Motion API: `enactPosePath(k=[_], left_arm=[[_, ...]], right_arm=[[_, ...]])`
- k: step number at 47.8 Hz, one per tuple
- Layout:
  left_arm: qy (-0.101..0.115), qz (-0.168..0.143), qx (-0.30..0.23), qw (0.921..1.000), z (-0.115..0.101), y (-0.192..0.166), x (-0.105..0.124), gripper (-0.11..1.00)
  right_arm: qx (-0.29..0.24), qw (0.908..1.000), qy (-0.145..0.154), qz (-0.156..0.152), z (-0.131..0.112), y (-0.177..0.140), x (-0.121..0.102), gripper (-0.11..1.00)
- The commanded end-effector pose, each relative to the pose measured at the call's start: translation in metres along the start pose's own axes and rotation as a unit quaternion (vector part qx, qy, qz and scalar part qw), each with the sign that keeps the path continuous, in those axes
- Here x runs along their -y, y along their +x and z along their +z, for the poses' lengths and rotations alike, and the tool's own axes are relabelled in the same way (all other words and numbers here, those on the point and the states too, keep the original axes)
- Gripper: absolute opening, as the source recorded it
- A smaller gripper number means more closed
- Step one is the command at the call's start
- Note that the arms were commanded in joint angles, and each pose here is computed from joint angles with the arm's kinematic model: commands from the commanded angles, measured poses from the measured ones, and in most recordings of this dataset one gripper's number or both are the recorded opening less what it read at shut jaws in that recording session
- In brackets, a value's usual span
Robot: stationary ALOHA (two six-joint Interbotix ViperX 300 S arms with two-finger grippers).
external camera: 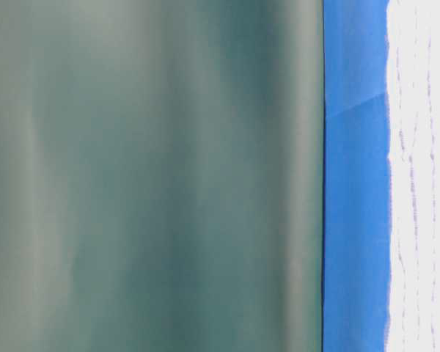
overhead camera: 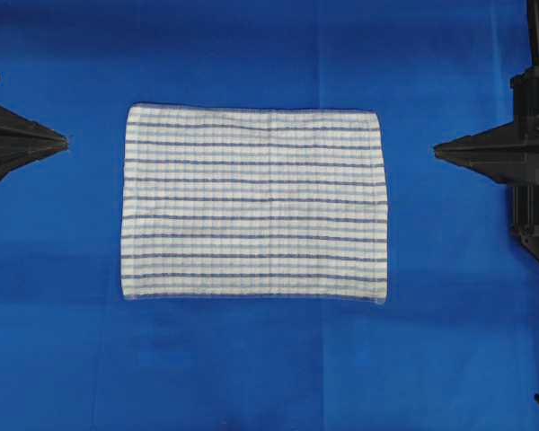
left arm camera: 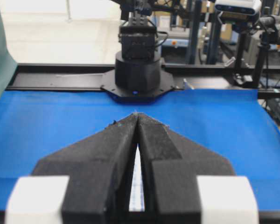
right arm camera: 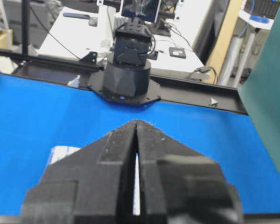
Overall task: Fold the blue towel.
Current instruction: 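Move both grippers to the towel's top corners and pinch them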
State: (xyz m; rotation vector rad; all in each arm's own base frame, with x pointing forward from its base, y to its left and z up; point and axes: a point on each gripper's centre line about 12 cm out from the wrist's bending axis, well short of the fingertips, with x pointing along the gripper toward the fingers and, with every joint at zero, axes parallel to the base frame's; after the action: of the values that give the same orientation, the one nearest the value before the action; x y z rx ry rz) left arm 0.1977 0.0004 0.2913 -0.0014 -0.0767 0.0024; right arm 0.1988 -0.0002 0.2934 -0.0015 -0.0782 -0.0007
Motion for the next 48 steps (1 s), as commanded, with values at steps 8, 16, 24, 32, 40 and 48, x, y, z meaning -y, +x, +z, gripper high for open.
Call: enactPosePath(k=[8,16,24,32,40,48], left_arm=[[-0.011,0.016,-0.014,0.9997,-0.002,0.005,-0.006,0.00],[-0.012,0.048,-0.056,0.9972,-0.017,0.008,-0.019,0.00],[-0.017,0.096,-0.109,0.9893,-0.043,0.013,-0.040,0.01],[-0.036,0.143,-0.163,0.9755,-0.072,0.017,-0.062,0.33],[-0.047,0.174,-0.207,0.9615,-0.100,0.022,-0.080,0.78],[-0.056,0.197,-0.247,0.9471,-0.131,0.027,-0.094,0.70]], right_arm=[[-0.039,0.9979,0.025,-0.046,-0.006,0.010,0.018,0.01],[-0.089,0.9900,0.050,-0.098,-0.025,0.015,0.040,0.01],[-0.132,0.9771,0.078,-0.147,-0.047,0.018,0.061,0.01],[-0.183,0.9599,0.102,-0.186,-0.076,0.024,0.079,0.22],[-0.231,0.9406,0.123,-0.216,-0.108,0.028,0.093,0.65],[-0.259,0.9254,0.133,-0.243,-0.137,0.031,0.108,0.77]])
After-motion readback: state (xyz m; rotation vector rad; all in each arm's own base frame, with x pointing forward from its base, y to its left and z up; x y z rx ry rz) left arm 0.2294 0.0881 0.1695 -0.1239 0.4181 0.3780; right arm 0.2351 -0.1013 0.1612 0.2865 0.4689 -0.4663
